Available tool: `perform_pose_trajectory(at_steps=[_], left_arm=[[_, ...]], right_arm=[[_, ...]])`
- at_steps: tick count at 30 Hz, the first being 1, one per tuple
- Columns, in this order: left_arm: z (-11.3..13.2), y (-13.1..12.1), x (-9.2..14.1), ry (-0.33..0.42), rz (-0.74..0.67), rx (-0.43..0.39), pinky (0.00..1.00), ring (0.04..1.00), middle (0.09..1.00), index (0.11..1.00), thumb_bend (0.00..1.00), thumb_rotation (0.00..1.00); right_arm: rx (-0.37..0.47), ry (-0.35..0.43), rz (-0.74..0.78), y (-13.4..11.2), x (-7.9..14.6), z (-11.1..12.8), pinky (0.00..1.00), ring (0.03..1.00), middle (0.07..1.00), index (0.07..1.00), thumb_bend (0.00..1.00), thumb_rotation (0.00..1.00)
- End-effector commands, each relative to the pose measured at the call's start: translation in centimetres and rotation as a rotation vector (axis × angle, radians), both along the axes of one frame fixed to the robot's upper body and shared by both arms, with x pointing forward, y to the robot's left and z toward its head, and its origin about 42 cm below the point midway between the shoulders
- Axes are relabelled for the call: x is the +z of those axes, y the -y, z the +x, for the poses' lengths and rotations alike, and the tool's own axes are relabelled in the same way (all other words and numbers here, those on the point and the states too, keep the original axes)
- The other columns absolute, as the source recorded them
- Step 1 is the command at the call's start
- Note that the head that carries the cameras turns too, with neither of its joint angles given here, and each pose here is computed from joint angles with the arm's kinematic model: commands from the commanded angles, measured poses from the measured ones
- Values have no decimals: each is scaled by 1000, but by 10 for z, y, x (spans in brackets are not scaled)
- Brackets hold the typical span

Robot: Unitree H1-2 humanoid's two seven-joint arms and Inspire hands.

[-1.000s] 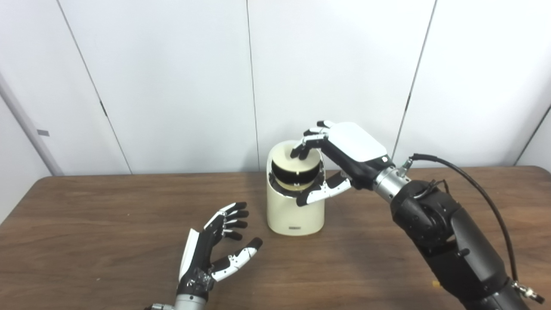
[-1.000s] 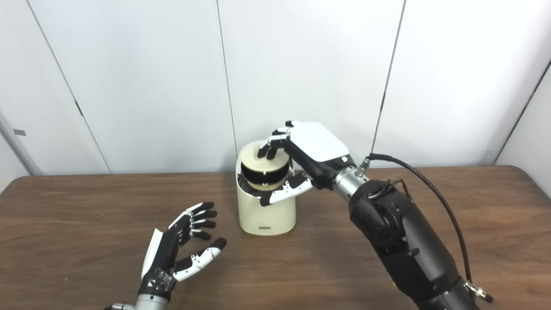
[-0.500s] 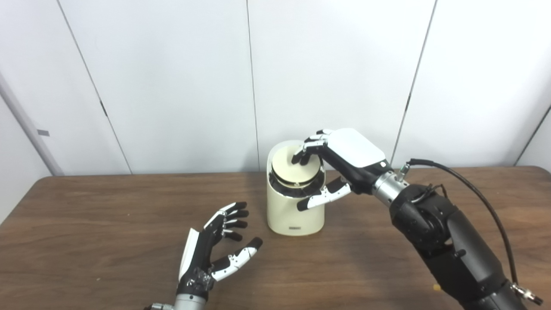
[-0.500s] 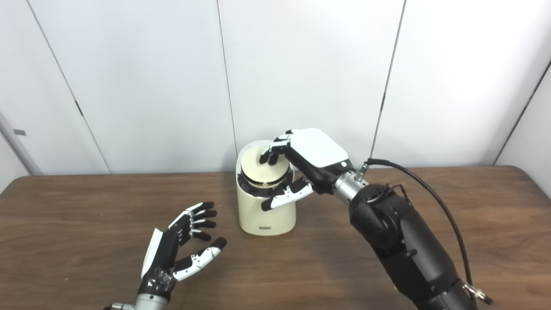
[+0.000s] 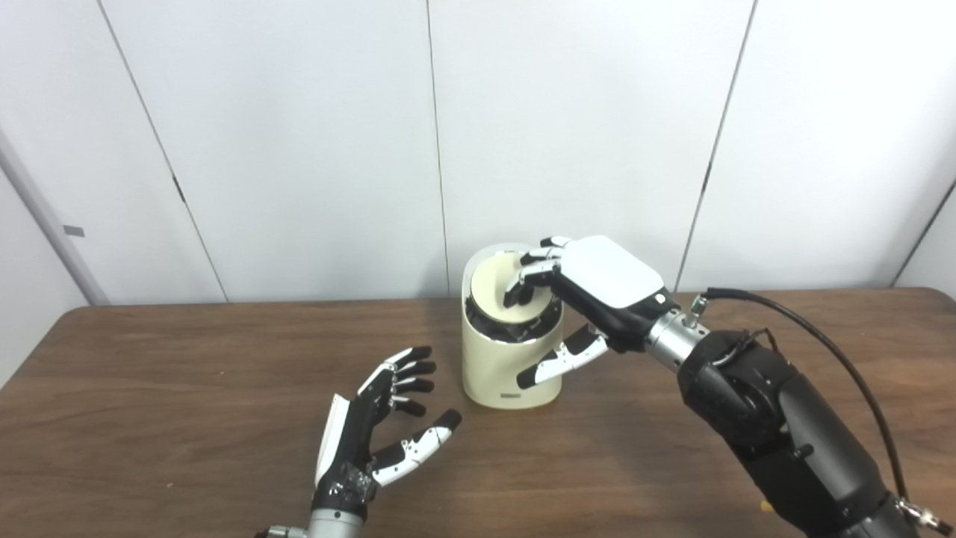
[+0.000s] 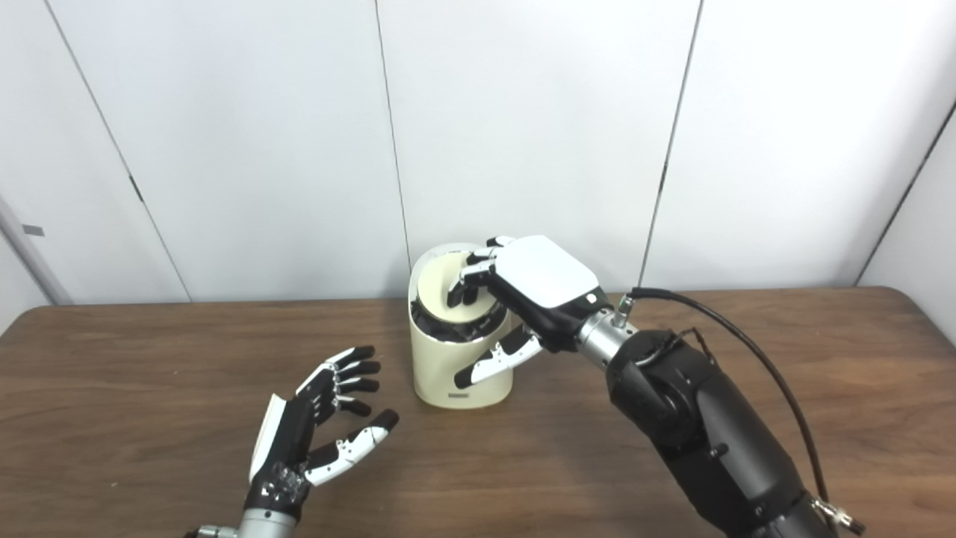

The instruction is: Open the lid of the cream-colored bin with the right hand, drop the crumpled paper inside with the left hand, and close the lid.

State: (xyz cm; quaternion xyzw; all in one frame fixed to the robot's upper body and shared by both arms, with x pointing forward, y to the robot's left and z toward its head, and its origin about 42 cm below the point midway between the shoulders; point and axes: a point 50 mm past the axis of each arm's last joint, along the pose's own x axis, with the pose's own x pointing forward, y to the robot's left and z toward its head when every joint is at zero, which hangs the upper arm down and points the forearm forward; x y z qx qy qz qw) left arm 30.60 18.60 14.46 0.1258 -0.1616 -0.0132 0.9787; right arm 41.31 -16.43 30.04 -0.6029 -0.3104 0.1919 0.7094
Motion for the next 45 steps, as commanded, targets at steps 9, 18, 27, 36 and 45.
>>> perform_pose_trajectory(at_steps=[9,18,27,36,45], left_arm=[[2,3,17,62,-25,-7,574,698,761,812,670,255],[1,4,16,62,-24,-2,582,695,755,804,678,271],[-2,6,14,49,-48,-1,564,691,749,804,688,251],[-3,7,15,52,-41,-4,567,689,751,806,673,247],[-2,8,16,53,-48,-13,564,697,753,810,681,251]], right_arm=[[59,41,-40,3,-3,-7,921,821,599,619,776,518],[64,31,-35,6,-10,-7,894,809,595,611,772,482],[-10,-69,-70,5,-12,0,963,859,654,683,772,550],[-33,-128,-97,1,-6,13,931,870,684,708,782,619],[-26,-135,-104,-1,-7,12,947,879,689,714,778,638]])
